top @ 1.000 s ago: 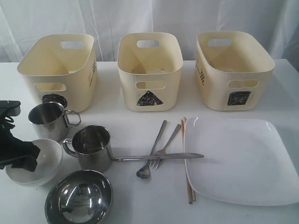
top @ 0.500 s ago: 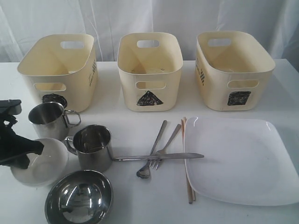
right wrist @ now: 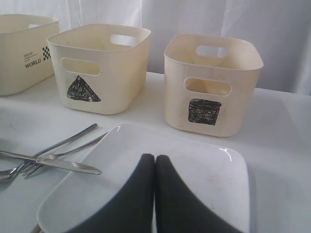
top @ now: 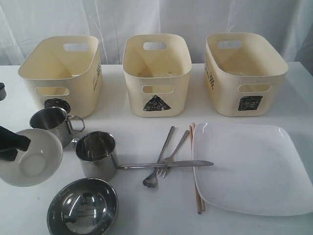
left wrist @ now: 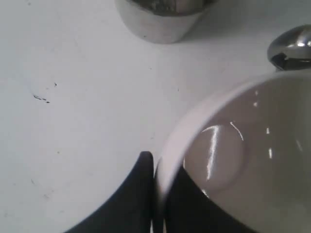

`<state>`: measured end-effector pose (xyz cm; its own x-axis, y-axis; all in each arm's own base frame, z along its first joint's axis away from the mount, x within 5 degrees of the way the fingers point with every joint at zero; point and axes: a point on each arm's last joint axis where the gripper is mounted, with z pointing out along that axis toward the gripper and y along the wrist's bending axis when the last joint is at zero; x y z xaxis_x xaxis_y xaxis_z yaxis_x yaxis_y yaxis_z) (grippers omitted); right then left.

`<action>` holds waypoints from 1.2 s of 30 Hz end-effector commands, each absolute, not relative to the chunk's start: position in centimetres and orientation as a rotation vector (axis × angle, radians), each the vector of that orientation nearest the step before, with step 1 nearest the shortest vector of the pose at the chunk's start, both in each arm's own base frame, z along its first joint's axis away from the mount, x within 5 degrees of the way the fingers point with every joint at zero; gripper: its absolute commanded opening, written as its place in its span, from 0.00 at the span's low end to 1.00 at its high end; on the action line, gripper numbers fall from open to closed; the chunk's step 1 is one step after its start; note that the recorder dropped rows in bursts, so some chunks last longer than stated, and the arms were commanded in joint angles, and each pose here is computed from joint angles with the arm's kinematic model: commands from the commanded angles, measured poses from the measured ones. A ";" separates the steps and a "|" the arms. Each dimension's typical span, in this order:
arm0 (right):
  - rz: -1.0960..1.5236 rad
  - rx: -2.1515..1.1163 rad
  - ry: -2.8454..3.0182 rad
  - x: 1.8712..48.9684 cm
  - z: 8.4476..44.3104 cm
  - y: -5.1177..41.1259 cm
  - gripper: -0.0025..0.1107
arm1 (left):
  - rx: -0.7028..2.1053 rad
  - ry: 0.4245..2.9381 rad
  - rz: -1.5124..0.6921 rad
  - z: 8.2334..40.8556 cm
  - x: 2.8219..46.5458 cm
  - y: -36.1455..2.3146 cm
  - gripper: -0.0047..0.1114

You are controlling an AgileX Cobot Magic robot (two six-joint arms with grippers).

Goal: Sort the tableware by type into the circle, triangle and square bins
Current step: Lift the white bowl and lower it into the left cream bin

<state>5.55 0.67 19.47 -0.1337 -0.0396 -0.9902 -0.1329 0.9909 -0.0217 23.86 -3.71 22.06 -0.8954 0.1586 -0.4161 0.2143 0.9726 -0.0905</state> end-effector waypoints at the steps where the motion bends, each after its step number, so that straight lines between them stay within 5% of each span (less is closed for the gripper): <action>1: 0.077 -0.123 1.702 5.5 19.3 0.6 0.02 | 0.314 2.567 -0.149 25.5 23.6 -3.5 0.04; 7: 0.077 -0.123 1.702 5.5 19.3 0.6 0.02 | 0.357 2.357 -0.026 30.9 26.8 -3.2 0.04; 17: 0.077 -0.123 1.702 5.5 19.3 0.6 0.02 | 0.341 2.210 -0.004 35.0 35.7 -4.0 0.04; 27: 0.077 -0.123 1.702 5.5 19.3 0.6 0.02 | 0.401 2.278 0.058 29.7 45.8 -4.8 0.04; 36: 0.077 -0.123 1.702 5.5 19.3 0.6 0.02 | 0.421 2.305 0.092 26.3 48.9 -4.9 0.04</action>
<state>5.55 0.67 19.47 -0.1337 -0.0396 -0.9902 -0.1329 0.9909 -0.0217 48.70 -5.07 26.04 -0.6471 0.3438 -0.6805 0.2852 0.9369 0.2022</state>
